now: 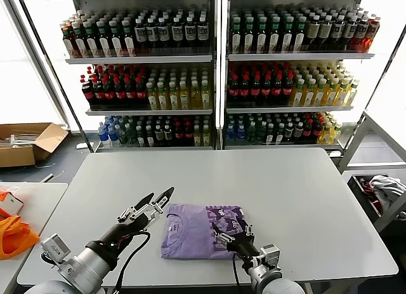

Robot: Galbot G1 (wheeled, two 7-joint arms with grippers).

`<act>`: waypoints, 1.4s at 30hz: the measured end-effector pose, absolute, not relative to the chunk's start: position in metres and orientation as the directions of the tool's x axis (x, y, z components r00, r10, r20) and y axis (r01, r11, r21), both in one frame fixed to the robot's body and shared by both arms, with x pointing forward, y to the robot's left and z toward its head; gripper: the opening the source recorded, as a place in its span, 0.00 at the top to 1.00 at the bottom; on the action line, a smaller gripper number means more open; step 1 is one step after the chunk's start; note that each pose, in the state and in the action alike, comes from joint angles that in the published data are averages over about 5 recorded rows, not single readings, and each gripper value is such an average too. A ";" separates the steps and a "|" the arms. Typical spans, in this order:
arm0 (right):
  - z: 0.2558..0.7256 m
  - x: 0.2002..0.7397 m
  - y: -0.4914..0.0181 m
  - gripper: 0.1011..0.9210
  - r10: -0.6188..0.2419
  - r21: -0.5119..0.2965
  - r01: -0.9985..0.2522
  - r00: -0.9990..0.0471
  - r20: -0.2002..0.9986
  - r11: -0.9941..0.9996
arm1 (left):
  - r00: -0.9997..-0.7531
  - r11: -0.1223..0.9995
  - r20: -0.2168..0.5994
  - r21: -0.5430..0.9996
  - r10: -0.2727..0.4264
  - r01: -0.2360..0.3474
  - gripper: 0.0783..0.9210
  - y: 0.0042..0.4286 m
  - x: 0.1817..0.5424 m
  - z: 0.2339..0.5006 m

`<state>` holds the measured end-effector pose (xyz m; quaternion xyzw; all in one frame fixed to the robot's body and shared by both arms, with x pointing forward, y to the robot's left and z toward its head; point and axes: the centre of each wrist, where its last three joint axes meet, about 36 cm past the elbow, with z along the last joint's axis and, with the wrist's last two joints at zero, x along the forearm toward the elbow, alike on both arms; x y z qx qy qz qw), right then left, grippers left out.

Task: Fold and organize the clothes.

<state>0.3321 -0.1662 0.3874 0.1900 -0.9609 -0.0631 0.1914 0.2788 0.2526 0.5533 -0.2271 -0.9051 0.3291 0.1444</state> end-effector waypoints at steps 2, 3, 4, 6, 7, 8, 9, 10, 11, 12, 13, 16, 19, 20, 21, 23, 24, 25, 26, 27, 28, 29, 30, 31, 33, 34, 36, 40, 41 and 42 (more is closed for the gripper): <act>0.382 0.331 -0.163 0.12 -0.380 0.183 -0.334 -0.848 0.371 0.925 | -0.857 0.680 0.111 -0.662 0.504 0.314 0.12 0.253 0.278 0.553; 0.381 0.331 -0.162 0.12 -0.376 0.178 -0.333 -0.845 0.380 0.926 | -0.857 0.680 0.110 -0.662 0.503 0.314 0.12 0.253 0.278 0.553; 0.380 0.330 -0.161 0.12 -0.374 0.172 -0.332 -0.843 0.386 0.927 | -0.857 0.680 0.109 -0.663 0.503 0.315 0.12 0.252 0.278 0.553; 0.381 0.330 -0.160 0.12 -0.371 0.161 -0.334 -0.845 0.385 0.929 | -0.857 0.679 0.107 -0.663 0.505 0.317 0.12 0.252 0.278 0.553; 0.383 0.330 -0.159 0.12 -0.371 0.157 -0.336 -0.849 0.377 0.929 | -0.856 0.678 0.106 -0.662 0.506 0.319 0.12 0.251 0.279 0.553; 0.386 0.331 -0.157 0.12 -0.373 0.153 -0.340 -0.853 0.364 0.928 | -0.856 0.678 0.105 -0.662 0.507 0.320 0.12 0.251 0.279 0.554; 0.391 0.331 -0.156 0.12 -0.375 0.150 -0.344 -0.859 0.348 0.927 | -0.855 0.677 0.104 -0.662 0.508 0.322 0.12 0.250 0.279 0.554; 0.396 0.332 -0.153 0.12 -0.378 0.148 -0.349 -0.865 0.330 0.926 | -0.855 0.677 0.103 -0.661 0.509 0.323 0.12 0.250 0.279 0.554; 0.401 0.333 -0.151 0.12 -0.382 0.146 -0.353 -0.870 0.311 0.924 | -0.854 0.677 0.102 -0.661 0.510 0.324 0.12 0.249 0.279 0.554; 0.405 0.335 -0.148 0.12 -0.385 0.143 -0.358 -0.875 0.294 0.923 | -0.854 0.676 0.102 -0.661 0.510 0.325 0.12 0.249 0.279 0.553; 0.409 0.336 -0.146 0.12 -0.387 0.139 -0.362 -0.879 0.278 0.922 | -0.854 0.676 0.101 -0.661 0.511 0.326 0.12 0.248 0.280 0.553; 0.415 0.342 -0.136 0.12 -0.392 0.122 -0.373 -0.886 0.246 0.920 | -0.853 0.675 0.101 -0.662 0.512 0.326 0.12 0.247 0.280 0.552; 0.408 0.349 -0.123 0.12 -0.390 0.097 -0.378 -0.887 0.248 0.921 | -0.854 0.675 0.102 -0.663 0.511 0.324 0.12 0.246 0.279 0.551; 0.404 0.351 -0.118 0.12 -0.387 0.086 -0.377 -0.886 0.255 0.922 | -0.854 0.675 0.103 -0.663 0.510 0.324 0.12 0.246 0.279 0.551; 0.400 0.354 -0.113 0.12 -0.383 0.075 -0.377 -0.885 0.264 0.923 | -0.854 0.675 0.103 -0.663 0.510 0.323 0.12 0.246 0.279 0.550; 0.390 0.359 -0.103 0.12 -0.373 0.047 -0.376 -0.882 0.287 0.925 | -0.855 0.675 0.103 -0.664 0.509 0.322 0.12 0.247 0.278 0.550; 0.386 0.361 -0.099 0.12 -0.369 0.032 -0.378 -0.879 0.300 0.925 | -0.855 0.676 0.103 -0.664 0.508 0.321 0.12 0.247 0.278 0.550; 0.382 0.363 -0.094 0.12 -0.366 0.016 -0.380 -0.876 0.314 0.925 | -0.856 0.676 0.103 -0.664 0.507 0.320 0.12 0.247 0.278 0.550; 0.378 0.365 -0.091 0.12 -0.363 0.001 -0.383 -0.873 0.326 0.924 | -0.856 0.676 0.103 -0.664 0.506 0.320 0.12 0.248 0.278 0.550; 0.375 0.366 -0.087 0.12 -0.360 -0.013 -0.387 -0.869 0.338 0.922 | -0.857 0.677 0.102 -0.664 0.505 0.320 0.12 0.248 0.277 0.549; 0.373 0.367 -0.085 0.12 -0.357 -0.025 -0.390 -0.866 0.349 0.921 | -0.857 0.676 0.101 -0.663 0.505 0.320 0.12 0.248 0.278 0.549; 0.371 0.368 -0.083 0.12 -0.355 -0.035 -0.392 -0.863 0.359 0.919 | -0.857 0.676 0.100 -0.663 0.505 0.320 0.12 0.248 0.278 0.549; 0.370 0.368 -0.082 0.12 -0.353 -0.043 -0.394 -0.861 0.367 0.918 | -0.857 0.676 0.100 -0.663 0.505 0.321 0.12 0.248 0.278 0.549; 0.370 0.368 -0.081 0.12 -0.352 -0.049 -0.397 -0.859 0.372 0.917 | -0.857 0.676 0.099 -0.663 0.505 0.321 0.12 0.248 0.279 0.549; 0.372 0.369 -0.080 0.12 -0.355 -0.054 -0.402 -0.857 0.373 0.914 | -0.857 0.676 0.098 -0.663 0.505 0.322 0.12 0.248 0.280 0.549; 0.374 0.369 -0.079 0.12 -0.361 -0.053 -0.407 -0.857 0.369 0.912 | -0.857 0.675 0.097 -0.664 0.506 0.323 0.12 0.248 0.280 0.548; 0.380 0.368 -0.077 0.12 -0.380 -0.042 -0.420 -0.856 0.352 0.907 | -0.856 0.673 0.095 -0.664 0.508 0.326 0.12 0.247 0.281 0.548; 0.389 0.365 -0.070 0.12 -0.424 -0.013 -0.451 -0.849 0.315 0.892 | -0.853 0.670 0.091 -0.663 0.515 0.333 0.12 0.245 0.283 0.548; 0.390 0.364 -0.068 0.12 -0.434 -0.009 -0.459 -0.846 0.310 0.889 | -0.852 0.670 0.092 -0.663 0.516 0.334 0.12 0.245 0.283 0.548; 0.390 0.363 -0.066 0.12 -0.441 -0.006 -0.465 -0.843 0.307 0.885 | -0.851 0.670 0.092 -0.662 0.517 0.335 0.12 0.244 0.284 0.547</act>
